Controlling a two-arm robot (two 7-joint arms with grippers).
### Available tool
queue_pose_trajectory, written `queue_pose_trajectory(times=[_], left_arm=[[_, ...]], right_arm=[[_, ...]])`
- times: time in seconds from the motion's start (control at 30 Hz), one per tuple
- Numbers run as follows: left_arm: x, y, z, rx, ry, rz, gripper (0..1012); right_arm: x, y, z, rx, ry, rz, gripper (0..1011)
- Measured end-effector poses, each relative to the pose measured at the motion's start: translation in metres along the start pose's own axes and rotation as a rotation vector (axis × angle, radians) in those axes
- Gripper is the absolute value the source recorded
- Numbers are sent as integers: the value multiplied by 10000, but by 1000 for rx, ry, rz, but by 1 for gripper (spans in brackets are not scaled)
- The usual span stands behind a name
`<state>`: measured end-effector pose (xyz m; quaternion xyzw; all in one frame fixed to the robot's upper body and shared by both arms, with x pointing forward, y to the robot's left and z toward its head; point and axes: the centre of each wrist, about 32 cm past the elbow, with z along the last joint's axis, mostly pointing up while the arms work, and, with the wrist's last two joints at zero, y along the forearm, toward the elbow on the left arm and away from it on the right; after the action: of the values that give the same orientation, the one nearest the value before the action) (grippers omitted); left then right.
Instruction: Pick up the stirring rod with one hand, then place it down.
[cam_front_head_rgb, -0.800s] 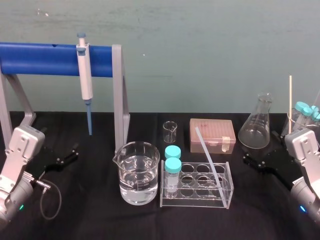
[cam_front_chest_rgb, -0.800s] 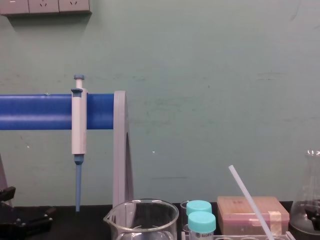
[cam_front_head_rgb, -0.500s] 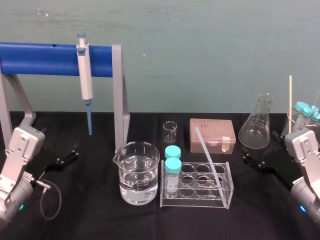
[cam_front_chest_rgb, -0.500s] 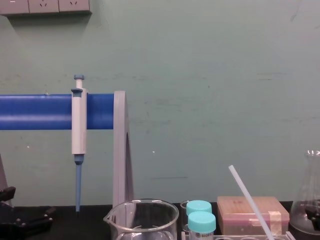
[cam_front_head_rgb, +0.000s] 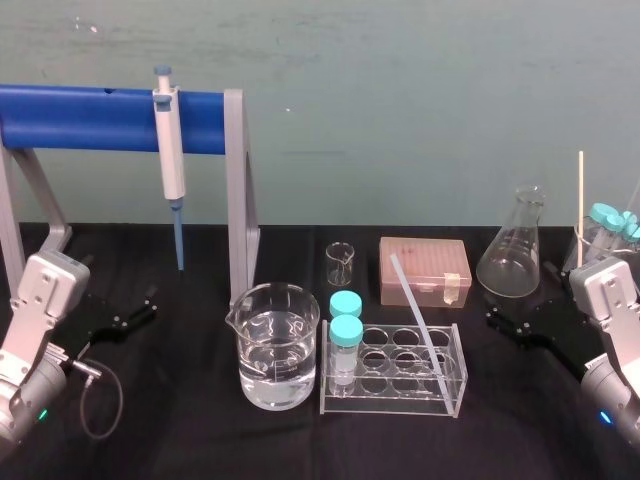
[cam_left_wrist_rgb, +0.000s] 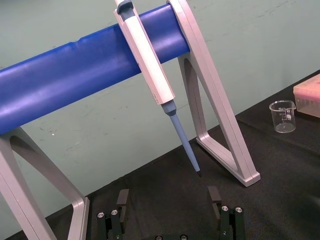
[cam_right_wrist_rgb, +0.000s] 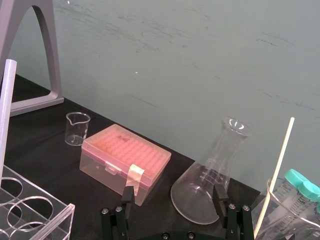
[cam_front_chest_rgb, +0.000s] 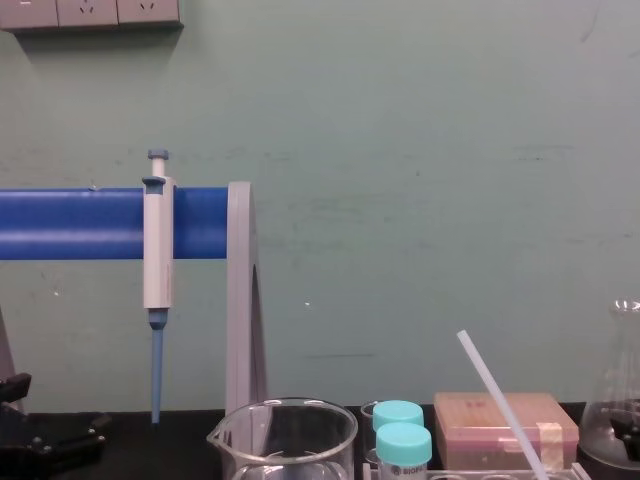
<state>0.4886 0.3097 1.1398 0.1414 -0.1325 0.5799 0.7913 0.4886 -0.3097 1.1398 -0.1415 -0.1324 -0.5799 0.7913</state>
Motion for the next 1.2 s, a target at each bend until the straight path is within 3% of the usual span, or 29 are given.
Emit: queue_pose_trajectory(times=[1.2], left_arm=[[0, 0, 0, 0, 0, 0, 1000]], right_arm=[[0, 0, 0, 0, 0, 0, 1003]])
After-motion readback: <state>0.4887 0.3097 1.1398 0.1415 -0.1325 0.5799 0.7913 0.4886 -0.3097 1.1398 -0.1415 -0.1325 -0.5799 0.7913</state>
